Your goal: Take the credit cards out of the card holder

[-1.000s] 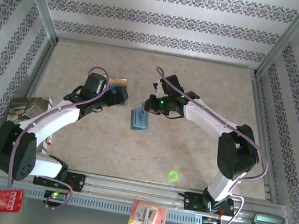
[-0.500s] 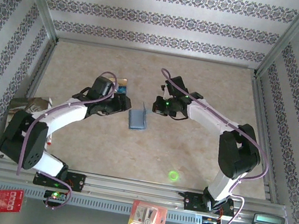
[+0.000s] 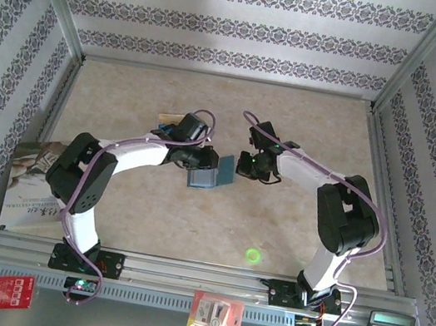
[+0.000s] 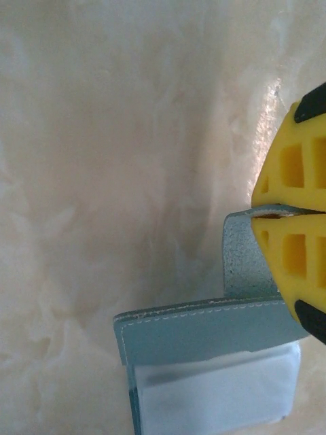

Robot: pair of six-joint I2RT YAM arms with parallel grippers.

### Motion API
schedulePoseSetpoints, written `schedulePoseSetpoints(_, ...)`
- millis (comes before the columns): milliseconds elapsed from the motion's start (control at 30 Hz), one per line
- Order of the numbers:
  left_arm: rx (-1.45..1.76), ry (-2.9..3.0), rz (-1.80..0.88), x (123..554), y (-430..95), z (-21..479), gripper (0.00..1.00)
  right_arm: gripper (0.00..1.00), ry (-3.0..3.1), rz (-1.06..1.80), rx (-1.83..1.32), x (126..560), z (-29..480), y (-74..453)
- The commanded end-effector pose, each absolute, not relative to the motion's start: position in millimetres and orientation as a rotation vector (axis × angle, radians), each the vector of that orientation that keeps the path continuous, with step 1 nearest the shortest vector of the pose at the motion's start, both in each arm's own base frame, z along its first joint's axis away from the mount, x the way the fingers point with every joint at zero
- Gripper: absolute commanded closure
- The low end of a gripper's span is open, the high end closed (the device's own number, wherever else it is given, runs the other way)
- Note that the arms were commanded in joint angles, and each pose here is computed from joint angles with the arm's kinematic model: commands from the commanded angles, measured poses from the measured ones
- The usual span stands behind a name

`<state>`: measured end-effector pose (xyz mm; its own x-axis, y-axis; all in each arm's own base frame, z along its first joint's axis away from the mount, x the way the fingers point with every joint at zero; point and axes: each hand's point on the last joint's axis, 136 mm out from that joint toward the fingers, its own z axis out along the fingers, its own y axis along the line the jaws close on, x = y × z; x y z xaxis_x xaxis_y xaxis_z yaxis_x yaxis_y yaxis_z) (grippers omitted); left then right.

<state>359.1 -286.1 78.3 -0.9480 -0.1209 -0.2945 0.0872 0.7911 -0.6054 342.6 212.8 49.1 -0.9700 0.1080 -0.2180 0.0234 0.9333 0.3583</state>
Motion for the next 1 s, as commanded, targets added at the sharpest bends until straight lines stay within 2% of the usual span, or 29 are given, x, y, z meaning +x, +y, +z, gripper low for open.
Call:
schedulePoseSetpoints(0,0.008,2.706,-0.863,360.9,-291.7,67.5,1.00,0.95,2.847,0.549,0.142,345.5,40.9,212.5)
schedulePoseSetpoints(300,0.068,2.783,-0.790,363.5,-306.4,39.7,1.00,0.89,2.826,0.623,0.163,345.3,43.1,216.7)
schedulePoseSetpoints(433,0.051,2.822,-0.747,361.1,-303.8,24.0,1.00,0.77,2.768,0.647,0.192,348.4,58.1,213.3)
schedulePoseSetpoints(567,0.046,2.856,-0.729,358.1,-302.3,12.2,1.00,0.72,2.719,0.675,0.237,349.1,73.1,205.6)
schedulePoseSetpoints(733,0.020,2.884,-0.691,354.4,-296.6,1.9,1.00,0.76,2.680,0.811,0.222,344.8,86.4,219.6)
schedulePoseSetpoints(967,-0.010,2.891,-0.688,350.6,-293.8,-2.9,1.00,0.89,2.706,0.838,0.269,336.3,75.3,235.0)
